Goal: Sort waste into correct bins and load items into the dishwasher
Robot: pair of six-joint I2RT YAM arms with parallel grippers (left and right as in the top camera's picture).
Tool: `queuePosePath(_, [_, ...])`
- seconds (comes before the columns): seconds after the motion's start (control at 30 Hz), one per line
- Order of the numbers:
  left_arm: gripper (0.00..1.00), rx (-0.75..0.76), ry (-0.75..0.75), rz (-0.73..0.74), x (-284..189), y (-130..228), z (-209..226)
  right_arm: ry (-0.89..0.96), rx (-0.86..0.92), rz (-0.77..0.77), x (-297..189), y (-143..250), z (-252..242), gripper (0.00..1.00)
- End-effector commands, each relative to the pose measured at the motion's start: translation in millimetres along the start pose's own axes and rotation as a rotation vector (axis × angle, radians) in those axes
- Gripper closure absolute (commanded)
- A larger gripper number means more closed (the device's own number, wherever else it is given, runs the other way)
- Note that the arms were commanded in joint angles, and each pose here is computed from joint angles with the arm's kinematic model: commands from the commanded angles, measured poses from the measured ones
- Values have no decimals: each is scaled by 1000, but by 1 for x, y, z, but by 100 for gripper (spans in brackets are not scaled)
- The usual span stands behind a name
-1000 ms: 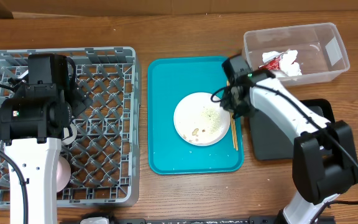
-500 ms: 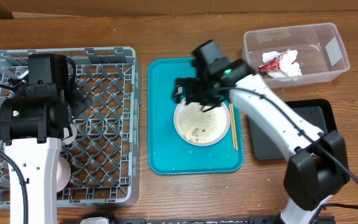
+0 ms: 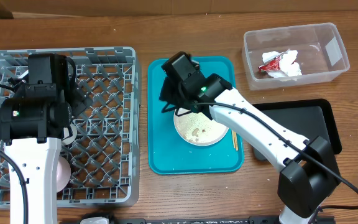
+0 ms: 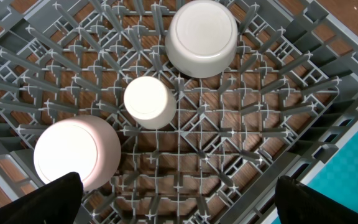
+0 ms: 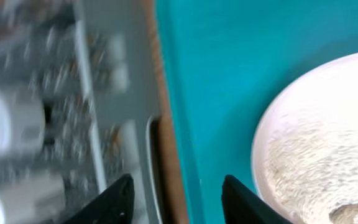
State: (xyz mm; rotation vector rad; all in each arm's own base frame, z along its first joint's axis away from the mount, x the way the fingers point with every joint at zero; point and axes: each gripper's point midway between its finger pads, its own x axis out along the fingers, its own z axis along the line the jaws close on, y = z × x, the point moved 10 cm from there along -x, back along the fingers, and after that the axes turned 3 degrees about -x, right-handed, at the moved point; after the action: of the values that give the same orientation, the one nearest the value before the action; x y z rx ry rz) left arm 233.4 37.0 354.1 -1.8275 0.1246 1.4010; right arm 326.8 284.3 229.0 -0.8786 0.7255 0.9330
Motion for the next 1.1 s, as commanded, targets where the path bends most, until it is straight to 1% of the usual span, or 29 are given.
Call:
queuePosePath(0.0, [0, -14, 1, 6, 2, 1, -1, 99, 226, -149, 18, -10, -11, 54])
queuePosePath(0.13, [0, -14, 1, 6, 2, 1, -1, 74, 242, -121, 46, -8, -9, 54])
queuePosePath(0.27, [0, -14, 1, 6, 2, 1, -1, 133, 295, -87, 68, -1, -20, 54])
queuePosePath(0.5, [0, -14, 1, 6, 2, 1, -1, 217, 314, -65, 75, -5, -39, 53])
queuePosePath(0.67, [0, -14, 1, 6, 2, 1, -1, 256, 311, -32, 86, 2, -46, 54])
queuePosePath(0.77, [0, -14, 1, 6, 2, 1, -1, 259, 311, -14, 90, 4, -47, 59])
queuePosePath(0.93, [0, -14, 1, 6, 2, 1, -1, 264, 308, -11, 94, 6, -48, 64])
queuePosePath(1.07, [0, -14, 1, 6, 2, 1, -1, 282, 306, 4, 100, 10, -51, 65])
